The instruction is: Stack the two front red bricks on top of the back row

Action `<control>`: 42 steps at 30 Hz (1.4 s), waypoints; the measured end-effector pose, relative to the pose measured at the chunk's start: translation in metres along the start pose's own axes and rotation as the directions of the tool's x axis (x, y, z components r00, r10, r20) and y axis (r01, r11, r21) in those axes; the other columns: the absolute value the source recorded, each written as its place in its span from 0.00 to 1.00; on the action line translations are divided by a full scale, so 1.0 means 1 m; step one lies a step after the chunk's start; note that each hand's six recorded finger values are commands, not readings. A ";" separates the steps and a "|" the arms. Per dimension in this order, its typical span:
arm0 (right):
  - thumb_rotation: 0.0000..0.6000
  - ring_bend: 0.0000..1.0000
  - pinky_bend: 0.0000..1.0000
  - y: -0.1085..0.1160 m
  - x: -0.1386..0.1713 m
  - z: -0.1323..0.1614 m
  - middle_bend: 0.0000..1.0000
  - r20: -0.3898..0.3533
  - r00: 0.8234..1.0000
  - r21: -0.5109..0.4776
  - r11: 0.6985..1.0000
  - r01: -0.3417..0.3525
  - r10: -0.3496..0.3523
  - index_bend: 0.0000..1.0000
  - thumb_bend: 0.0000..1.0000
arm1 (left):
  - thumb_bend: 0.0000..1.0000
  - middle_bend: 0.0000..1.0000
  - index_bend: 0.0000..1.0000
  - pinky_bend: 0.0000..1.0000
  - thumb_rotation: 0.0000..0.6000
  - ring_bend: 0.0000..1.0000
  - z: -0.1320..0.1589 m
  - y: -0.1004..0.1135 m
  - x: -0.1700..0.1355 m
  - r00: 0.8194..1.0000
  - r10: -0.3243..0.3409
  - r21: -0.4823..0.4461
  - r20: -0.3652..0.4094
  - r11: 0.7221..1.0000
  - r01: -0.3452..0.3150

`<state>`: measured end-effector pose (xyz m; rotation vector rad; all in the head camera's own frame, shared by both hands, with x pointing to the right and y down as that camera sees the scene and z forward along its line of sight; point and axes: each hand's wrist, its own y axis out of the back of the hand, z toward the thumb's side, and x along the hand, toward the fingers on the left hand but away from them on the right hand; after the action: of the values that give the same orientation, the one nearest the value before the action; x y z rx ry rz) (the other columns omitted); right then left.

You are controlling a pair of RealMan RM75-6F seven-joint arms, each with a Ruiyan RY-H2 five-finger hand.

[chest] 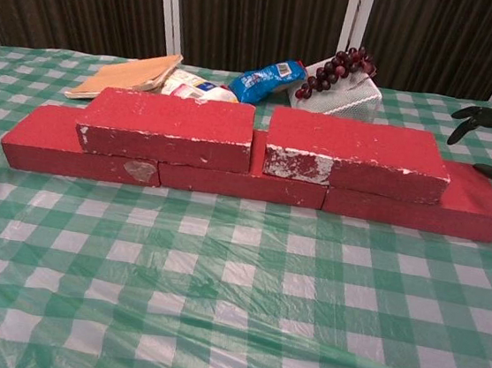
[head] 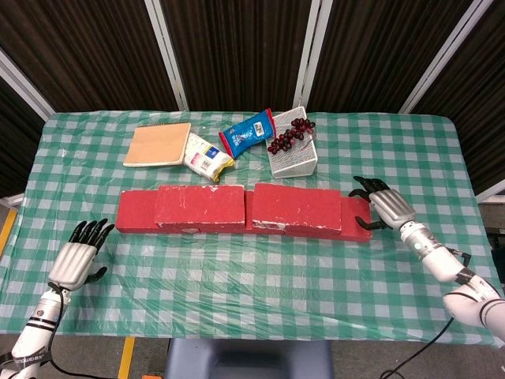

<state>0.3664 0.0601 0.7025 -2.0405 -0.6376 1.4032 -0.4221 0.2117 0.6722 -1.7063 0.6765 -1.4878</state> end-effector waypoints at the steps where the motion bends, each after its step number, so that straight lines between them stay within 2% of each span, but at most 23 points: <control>1: 0.91 0.00 0.11 -0.001 -0.001 0.002 0.00 -0.003 1.000 -0.002 1.000 -0.001 0.001 0.34 0.51 | 0.26 0.00 0.00 0.04 1.00 0.00 0.000 0.000 0.000 1.000 -0.001 0.000 0.000 1.000 0.001; 11: 0.90 0.00 0.11 -0.011 -0.010 0.015 0.00 -0.029 0.999 -0.017 0.999 -0.031 0.030 0.34 0.51 | 0.26 0.00 0.00 0.04 1.00 0.00 0.000 0.000 0.000 1.000 -0.001 -0.002 0.000 1.000 0.001; 35: 0.89 0.00 0.11 -0.013 -0.014 0.025 0.00 -0.049 0.998 -0.048 0.998 -0.032 0.030 0.32 0.51 | 0.26 0.00 0.00 0.04 1.00 0.00 -0.001 0.003 0.000 1.000 0.007 -0.008 0.001 1.000 -0.007; 38: 0.88 0.00 0.11 -0.011 -0.008 0.022 0.00 -0.045 0.999 -0.052 0.998 -0.019 0.017 0.24 0.49 | 0.26 0.00 0.00 0.04 1.00 0.00 -0.001 0.005 -0.001 1.000 0.016 -0.007 0.004 1.000 -0.016; 42: 0.86 0.00 0.10 -0.005 0.007 0.017 0.00 -0.046 0.999 -0.054 0.998 0.023 -0.025 0.05 0.35 | 0.28 0.00 0.00 0.04 1.00 0.00 0.000 0.010 -0.004 0.999 0.041 -0.003 0.006 0.999 -0.041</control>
<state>0.3526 0.0720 0.6966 -2.0943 -0.6842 1.3342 -0.4217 0.2093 0.6622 -1.6887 0.7061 -1.4538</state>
